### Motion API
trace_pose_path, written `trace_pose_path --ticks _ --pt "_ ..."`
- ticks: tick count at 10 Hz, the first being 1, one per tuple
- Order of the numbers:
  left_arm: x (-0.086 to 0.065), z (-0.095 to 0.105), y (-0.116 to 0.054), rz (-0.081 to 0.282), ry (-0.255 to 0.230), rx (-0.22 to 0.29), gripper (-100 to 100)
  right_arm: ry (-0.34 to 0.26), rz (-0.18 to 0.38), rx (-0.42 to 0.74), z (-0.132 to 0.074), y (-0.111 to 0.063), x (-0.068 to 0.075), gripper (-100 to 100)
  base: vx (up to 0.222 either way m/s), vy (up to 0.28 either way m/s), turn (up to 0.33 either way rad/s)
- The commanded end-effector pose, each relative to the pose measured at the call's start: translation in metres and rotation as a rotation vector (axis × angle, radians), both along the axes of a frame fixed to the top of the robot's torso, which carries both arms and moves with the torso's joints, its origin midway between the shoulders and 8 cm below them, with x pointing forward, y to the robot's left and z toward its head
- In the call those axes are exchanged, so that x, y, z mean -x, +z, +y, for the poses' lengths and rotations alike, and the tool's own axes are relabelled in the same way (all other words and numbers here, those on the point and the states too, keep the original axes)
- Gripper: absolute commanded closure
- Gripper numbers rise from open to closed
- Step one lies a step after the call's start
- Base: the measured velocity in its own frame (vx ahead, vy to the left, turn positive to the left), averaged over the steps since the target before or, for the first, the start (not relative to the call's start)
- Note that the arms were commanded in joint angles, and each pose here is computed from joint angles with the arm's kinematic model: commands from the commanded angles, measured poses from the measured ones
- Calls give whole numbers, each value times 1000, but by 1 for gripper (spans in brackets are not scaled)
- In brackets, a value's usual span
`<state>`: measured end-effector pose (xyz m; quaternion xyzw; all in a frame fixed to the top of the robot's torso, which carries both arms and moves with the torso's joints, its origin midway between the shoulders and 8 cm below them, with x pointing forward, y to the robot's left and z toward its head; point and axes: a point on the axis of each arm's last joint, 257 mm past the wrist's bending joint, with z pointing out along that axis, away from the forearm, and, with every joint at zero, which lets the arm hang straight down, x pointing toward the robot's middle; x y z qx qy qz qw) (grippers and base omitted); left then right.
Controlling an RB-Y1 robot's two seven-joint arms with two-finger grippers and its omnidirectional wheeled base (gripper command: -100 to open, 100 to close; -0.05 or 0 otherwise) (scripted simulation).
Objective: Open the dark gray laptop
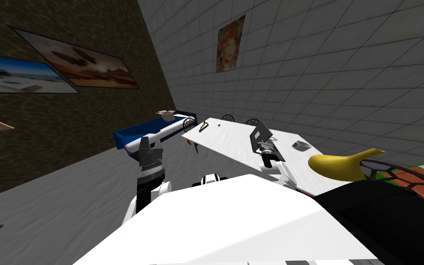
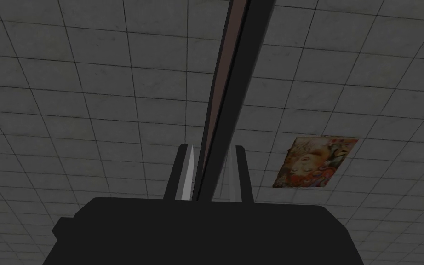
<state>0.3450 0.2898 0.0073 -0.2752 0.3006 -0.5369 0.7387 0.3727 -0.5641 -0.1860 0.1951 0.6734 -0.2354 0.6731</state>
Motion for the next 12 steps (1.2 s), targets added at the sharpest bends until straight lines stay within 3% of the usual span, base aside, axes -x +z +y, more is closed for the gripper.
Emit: trace_pose_path --ticks 1,2,4,12 --pt "0 0 0 0 0 0 0 0 -24 -64 1 -15 -1 100 -14 -33 -34" --pt "0 0 0 0 0 0 0 14 -40 -47 4 -3 -6 100 -6 -7 -3" --pt "0 0 0 0 0 0 0 46 -95 -151 17 -23 -12 100 18 -44 -139" --pt "0 0 0 0 0 0 0 90 -187 -326 41 -58 -18 100 13 -35 -81"
